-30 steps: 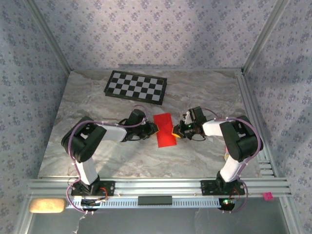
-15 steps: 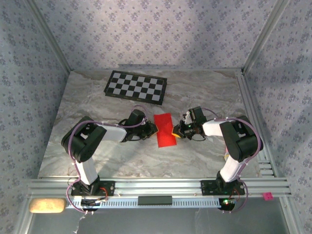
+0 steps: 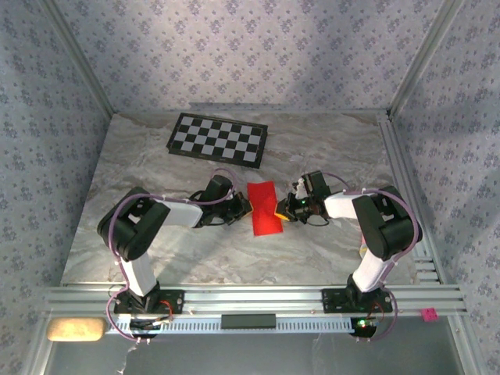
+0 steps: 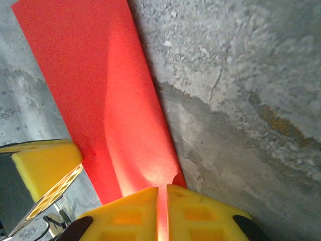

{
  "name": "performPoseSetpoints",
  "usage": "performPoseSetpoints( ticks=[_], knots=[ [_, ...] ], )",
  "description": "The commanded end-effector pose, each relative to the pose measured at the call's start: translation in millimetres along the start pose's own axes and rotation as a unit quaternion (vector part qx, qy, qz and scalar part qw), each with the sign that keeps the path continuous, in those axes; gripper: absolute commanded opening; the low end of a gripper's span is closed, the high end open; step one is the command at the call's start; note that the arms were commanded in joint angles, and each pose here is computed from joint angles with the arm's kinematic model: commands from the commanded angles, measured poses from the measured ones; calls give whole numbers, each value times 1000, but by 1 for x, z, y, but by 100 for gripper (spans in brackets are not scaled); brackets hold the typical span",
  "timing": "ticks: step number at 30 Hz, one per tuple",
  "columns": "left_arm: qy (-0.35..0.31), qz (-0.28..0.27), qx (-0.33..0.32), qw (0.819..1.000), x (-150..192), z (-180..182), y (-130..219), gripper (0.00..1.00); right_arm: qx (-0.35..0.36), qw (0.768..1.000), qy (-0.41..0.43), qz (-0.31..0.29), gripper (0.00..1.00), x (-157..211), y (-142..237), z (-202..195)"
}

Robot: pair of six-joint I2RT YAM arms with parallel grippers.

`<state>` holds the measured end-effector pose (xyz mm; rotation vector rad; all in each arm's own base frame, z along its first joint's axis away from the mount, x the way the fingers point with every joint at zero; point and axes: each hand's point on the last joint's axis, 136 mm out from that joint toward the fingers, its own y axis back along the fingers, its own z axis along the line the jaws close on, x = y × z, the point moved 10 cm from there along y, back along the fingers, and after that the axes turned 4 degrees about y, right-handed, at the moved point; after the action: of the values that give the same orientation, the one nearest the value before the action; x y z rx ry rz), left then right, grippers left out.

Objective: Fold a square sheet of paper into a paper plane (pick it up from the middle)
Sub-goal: Third fold the triangle at the center of the table.

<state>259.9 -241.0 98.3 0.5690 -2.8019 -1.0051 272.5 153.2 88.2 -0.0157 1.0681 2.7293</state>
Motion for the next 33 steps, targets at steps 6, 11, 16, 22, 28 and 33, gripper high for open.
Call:
performPoseSetpoints(
  ticks=[6, 11, 16, 22, 28, 33],
  knots=[
    [17, 0, -4, 1000, 3, -9, 16, 1, 24, 999, 23, -8, 28, 7, 11, 5],
    [27, 8, -13, 1000, 4, -11, 18, 0, 21, 996, 79, -36, 40, 9, 28, 21],
    [53, 18, -17, 998, 3, -16, 21, 0, 25, 978, 191, -76, 41, 22, 48, 43],
    [65, 16, -14, 998, 0, -21, 28, 0, 67, 887, 433, -148, 45, 66, 54, 72],
    [73, 18, -9, 997, -5, -22, 32, 0, 94, 778, 609, -124, 49, 106, 37, 82],
    [76, 19, -8, 997, -5, -22, 32, 0, 112, 708, 684, -134, 56, 126, 18, 88]
  ],
)
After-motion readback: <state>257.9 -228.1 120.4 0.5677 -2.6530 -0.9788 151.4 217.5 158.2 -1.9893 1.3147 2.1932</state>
